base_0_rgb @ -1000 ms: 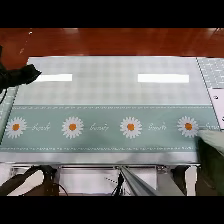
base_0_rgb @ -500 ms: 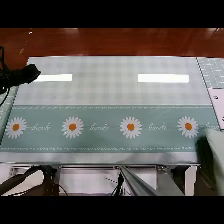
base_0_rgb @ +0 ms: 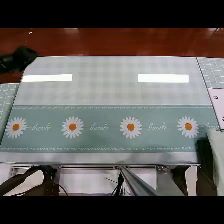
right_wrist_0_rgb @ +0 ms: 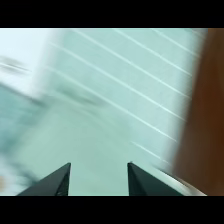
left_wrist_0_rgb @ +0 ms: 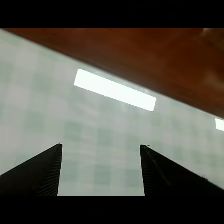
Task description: Fold the shirts.
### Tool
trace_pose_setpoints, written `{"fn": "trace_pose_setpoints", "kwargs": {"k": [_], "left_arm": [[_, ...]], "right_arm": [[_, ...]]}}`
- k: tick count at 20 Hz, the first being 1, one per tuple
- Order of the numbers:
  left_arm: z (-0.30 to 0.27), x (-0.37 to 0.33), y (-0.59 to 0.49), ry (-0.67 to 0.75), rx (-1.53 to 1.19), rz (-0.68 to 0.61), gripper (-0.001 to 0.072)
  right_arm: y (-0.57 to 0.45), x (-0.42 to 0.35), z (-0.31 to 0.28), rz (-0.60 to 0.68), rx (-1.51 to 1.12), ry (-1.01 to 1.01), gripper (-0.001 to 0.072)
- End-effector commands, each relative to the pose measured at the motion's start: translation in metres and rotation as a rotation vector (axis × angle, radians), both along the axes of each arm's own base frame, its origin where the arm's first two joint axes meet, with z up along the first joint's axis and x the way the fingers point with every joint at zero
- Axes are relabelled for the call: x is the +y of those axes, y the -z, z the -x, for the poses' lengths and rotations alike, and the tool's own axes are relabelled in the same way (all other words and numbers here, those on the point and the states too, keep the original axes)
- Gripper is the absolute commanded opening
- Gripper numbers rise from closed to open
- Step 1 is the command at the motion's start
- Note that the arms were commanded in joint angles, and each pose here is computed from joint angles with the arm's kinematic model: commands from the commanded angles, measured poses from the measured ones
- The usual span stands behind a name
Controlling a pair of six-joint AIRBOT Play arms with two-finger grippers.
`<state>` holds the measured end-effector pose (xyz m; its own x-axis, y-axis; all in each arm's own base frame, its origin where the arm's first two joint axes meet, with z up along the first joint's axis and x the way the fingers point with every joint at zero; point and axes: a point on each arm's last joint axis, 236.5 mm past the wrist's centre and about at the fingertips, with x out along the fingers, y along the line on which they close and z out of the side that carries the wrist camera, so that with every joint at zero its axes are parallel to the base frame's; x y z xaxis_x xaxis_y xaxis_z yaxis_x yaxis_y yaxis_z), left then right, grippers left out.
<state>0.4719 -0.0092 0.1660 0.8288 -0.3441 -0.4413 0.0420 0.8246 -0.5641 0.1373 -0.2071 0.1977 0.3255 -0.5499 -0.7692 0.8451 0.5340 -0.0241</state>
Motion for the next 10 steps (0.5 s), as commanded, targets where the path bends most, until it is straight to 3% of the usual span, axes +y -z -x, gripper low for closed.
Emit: {"fn": "trace_pose_setpoints", "kwargs": {"k": [1, 3, 5, 7, 10], "left_arm": [[0.019, -0.054, -0.059, 0.219, -0.060, 0.066, 0.0569], [0.037, -0.083, -0.060, 0.366, -0.054, -0.066, 0.0569], [0.051, -0.089, -0.026, 0.402, 0.080, -0.264, 0.0569], [0.067, -0.075, 0.019, 0.351, 0.283, -0.470, 0.0569], [0.099, -0.087, 0.059, 0.438, 0.469, -0.659, 0.0573]], "right_arm": [[-0.094, 0.079, -0.165, -0.171, -0.711, -0.472, 0.0433], [-0.088, 0.125, -0.204, -0.326, -0.746, -0.659, 0.0433], [-0.023, 0.175, -0.220, -0.426, -0.486, -0.842, 0.0434], [0.049, 0.210, -0.218, -0.426, -0.152, -0.961, 0.0448], [0.100, 0.251, -0.224, -0.335, 0.089, -1.081, 0.0564]]}}
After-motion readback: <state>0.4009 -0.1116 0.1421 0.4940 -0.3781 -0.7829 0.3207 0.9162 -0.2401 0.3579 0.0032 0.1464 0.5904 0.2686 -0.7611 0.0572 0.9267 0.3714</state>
